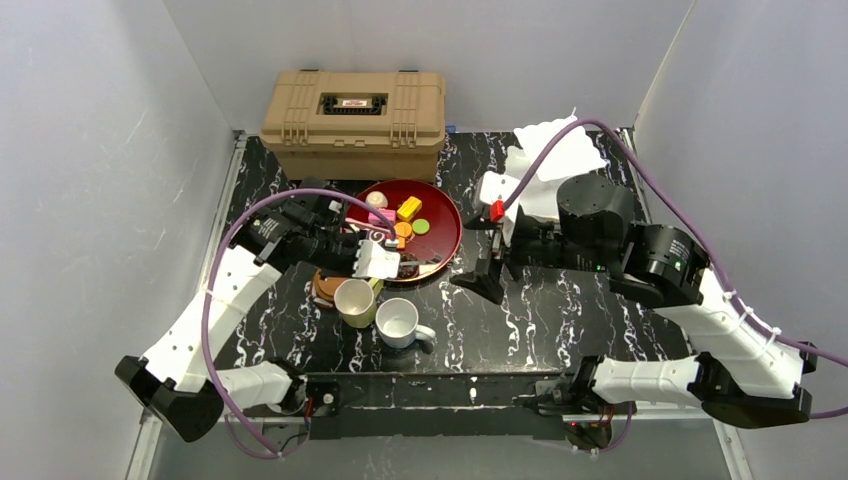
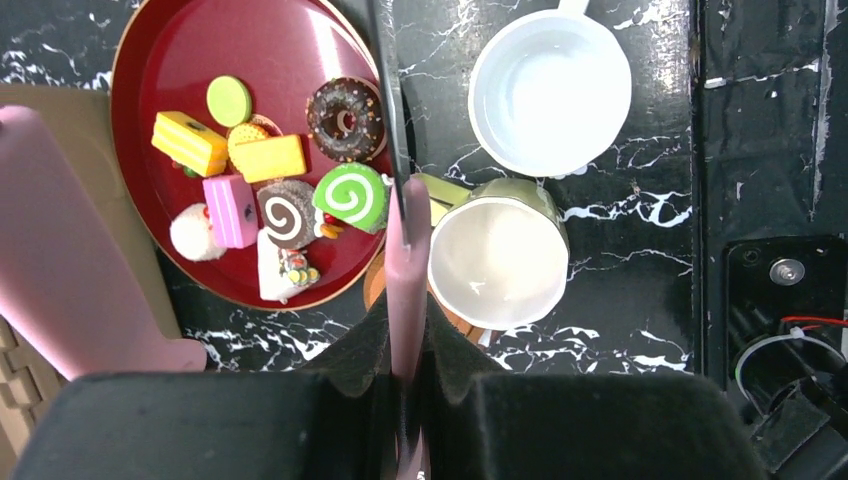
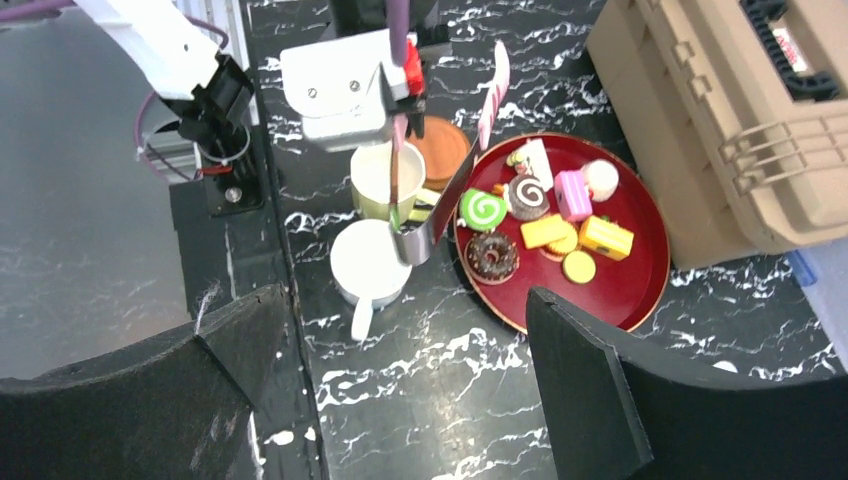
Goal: Serve the afternoon tea
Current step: Adjust the clamp.
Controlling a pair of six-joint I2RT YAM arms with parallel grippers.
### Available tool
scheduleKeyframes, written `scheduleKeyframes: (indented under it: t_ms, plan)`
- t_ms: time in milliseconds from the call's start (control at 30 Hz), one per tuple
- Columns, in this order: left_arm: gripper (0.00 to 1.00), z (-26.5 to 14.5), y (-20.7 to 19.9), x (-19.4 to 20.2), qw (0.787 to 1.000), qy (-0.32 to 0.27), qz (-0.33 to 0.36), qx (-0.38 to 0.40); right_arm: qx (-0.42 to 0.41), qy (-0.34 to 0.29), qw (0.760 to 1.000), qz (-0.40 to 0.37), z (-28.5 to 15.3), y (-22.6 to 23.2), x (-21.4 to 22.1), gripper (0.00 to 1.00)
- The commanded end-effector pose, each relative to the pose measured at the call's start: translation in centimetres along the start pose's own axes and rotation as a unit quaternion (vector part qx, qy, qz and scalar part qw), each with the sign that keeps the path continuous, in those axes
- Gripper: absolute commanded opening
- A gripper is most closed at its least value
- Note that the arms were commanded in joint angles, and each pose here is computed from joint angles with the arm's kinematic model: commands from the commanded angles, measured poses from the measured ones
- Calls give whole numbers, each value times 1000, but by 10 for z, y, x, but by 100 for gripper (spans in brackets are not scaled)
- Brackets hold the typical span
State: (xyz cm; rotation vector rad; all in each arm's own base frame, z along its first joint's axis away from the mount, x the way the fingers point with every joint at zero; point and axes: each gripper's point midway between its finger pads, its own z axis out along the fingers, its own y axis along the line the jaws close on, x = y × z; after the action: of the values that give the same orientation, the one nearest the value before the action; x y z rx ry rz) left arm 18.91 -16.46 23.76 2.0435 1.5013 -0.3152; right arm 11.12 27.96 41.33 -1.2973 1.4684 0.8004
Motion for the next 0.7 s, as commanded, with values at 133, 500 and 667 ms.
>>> scheduleKeyframes:
  t_ms: [133, 500, 667]
  plan:
    - [0, -4, -2, 8, 1000, 24, -4, 0, -14, -102, 995, 6, 6, 5, -38, 98]
    - [0, -16, -7, -4, 998, 0, 54, -17, -87, -146, 985, -20, 83, 18, -32, 84]
    - [0, -17, -20, -4, 992, -20, 124, -30, -104, -138, 985, -11, 85, 25, -19, 72]
